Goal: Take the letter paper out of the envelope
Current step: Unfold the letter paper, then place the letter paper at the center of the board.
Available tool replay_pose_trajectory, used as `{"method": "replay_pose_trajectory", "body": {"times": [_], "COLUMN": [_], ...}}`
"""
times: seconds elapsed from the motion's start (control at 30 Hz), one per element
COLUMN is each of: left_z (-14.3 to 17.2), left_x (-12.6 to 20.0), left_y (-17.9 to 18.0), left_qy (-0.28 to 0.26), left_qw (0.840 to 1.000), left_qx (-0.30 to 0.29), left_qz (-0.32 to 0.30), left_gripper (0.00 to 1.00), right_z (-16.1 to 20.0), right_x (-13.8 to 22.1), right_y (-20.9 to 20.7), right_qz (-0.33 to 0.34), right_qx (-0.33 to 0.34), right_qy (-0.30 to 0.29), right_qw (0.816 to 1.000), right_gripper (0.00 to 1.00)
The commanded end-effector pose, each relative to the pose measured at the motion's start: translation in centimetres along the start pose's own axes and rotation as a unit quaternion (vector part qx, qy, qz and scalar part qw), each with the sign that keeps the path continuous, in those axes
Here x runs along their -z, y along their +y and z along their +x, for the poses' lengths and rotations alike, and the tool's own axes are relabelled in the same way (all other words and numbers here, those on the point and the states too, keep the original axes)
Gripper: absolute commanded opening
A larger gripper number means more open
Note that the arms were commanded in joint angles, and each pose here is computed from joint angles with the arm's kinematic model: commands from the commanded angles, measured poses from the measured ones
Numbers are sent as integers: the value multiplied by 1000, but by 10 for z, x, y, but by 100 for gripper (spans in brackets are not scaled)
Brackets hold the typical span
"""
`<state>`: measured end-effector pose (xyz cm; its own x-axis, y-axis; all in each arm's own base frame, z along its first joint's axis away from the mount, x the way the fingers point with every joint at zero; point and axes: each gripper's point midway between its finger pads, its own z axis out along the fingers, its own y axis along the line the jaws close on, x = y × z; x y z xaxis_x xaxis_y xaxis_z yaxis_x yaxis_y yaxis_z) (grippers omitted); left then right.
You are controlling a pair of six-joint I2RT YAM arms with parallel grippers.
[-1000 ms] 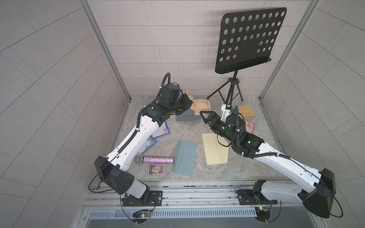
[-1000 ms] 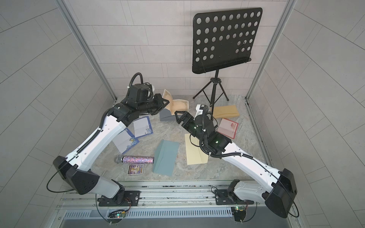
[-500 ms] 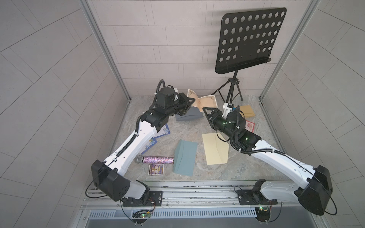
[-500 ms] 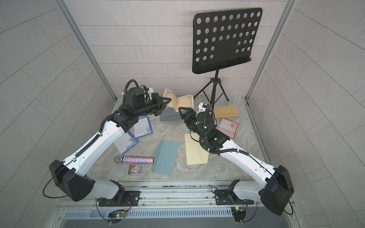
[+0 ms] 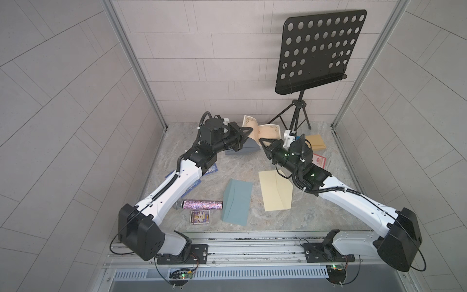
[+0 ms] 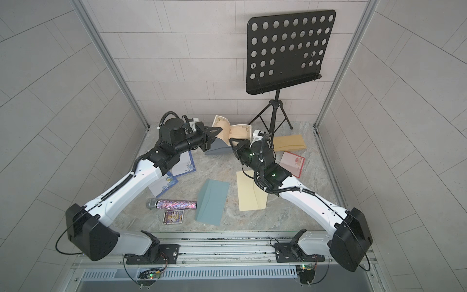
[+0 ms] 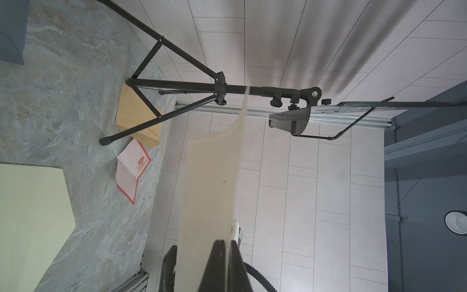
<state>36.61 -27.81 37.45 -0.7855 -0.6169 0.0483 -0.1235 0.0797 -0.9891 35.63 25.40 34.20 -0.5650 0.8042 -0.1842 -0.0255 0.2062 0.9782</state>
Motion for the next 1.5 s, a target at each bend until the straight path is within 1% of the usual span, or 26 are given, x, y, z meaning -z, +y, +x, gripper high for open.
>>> {"method": "replay_pose_trajectory", "body": {"times": [0.0,0.03,0.07,0.1,0.3,0.57,0.6,0.63,0.67,0.7,0.73,0.77,0.83,0.9,0.93,1.03,1.1,1.3,1.37,1.47], "left_z": [12,14,15,18,23,25,26,26,25,23,22,20,16,12,12,13,14,21,24,26], "left_x": [12,12,13,13,12,7,5,5,7,10,15,22,35,45,47,49,48,34,31,25], "left_y": [-22,-20,-18,-15,1,8,10,10,10,8,7,6,4,0,0,9,16,24,26,34], "left_qy": [17,20,22,26,37,49,53,54,53,49,46,39,21,12,13,19,24,58,70,85], "left_qw": [999,999,999,999,999,999,998,998,999,999,998,996,988,981,979,975,975,974,973,968], "left_qx": [13,13,14,14,19,16,16,14,8,-8,-25,-55,-110,-149,-157,-165,-163,-166,-170,-185], "left_qz": [44,42,39,35,19,10,7,3,-4,-15,-31,-57,-104,-125,-132,-146,-148,-140,-139,-145], "left_gripper": [0,0,0,0,0,0,9,22,40,56,65,71,75,76,76,73,71,67,66,61], "right_z": [-16,-19,-24,-27,-42,-47,-46,-46,-45,-44,-44,-43,-41,-38,-35,-29,-26,-19,-13,-1], "right_x": [12,14,16,19,29,35,35,36,36,38,40,43,50,61,66,85,96,116,119,121], "right_y": [14,13,12,12,13,12,13,14,16,17,17,17,11,-1,-6,-21,-29,-46,-48,-47], "right_qz": [-4,1,4,5,5,17,17,21,26,37,48,57,70,92,102,136,150,180,176,158], "right_qx": [5,9,11,14,17,31,38,49,68,93,115,137,177,213,230,281,298,316,320,319], "right_qy": [-22,-27,-33,-37,-48,-30,-27,-22,-14,-1,12,28,59,96,113,156,175,219,240,274], "right_qw": [1000,1000,999,999,999,999,999,998,997,995,992,989,980,968,961,937,926,906,899,893], "right_gripper": [7,5,1,0,0,0,0,0,0,0,0,0,0,0,0,0,0,0,0,0]}}
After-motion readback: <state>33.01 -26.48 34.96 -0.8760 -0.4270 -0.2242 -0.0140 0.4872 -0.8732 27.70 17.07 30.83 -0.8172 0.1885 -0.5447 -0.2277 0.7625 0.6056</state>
